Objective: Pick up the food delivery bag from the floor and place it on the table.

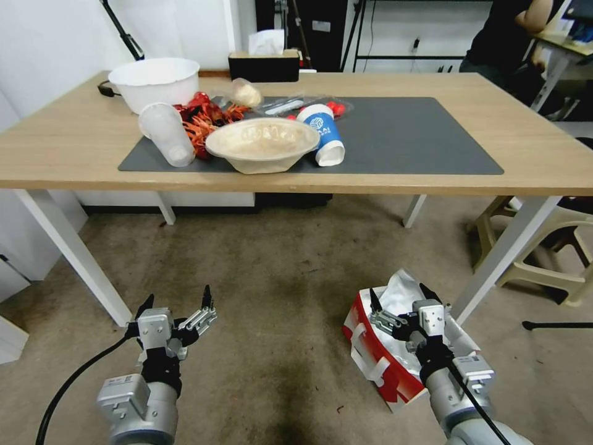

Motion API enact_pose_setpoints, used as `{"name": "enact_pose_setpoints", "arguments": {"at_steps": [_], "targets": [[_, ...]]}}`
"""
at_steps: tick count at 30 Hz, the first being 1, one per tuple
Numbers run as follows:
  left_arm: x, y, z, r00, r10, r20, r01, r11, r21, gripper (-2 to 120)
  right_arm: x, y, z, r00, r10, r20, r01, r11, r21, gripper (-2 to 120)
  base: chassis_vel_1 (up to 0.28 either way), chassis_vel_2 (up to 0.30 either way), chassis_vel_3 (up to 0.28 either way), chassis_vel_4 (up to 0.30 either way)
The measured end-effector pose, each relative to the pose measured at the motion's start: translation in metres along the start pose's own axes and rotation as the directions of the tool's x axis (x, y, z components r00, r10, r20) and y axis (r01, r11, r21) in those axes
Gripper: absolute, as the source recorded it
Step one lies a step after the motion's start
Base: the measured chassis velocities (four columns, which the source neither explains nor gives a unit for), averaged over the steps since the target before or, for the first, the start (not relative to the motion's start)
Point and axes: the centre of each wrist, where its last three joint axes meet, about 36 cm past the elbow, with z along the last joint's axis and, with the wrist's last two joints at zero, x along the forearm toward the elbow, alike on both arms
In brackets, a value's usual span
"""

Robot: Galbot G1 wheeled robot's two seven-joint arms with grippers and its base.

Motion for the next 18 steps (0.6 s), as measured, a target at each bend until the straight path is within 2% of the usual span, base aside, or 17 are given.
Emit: {"name": "enact_pose_setpoints", "arguments": {"at_steps": [18], "targets": [[-0.0004,-0.0025,0.0035,1.000,0.001,-0.003,-0.001,1.000,0.002,100,-0.0013,0.0001,0.0037,1.000,-0.001,-0.006,0.001,1.000,0.004,100,0.000,0.000,0.000,0.000]]}}
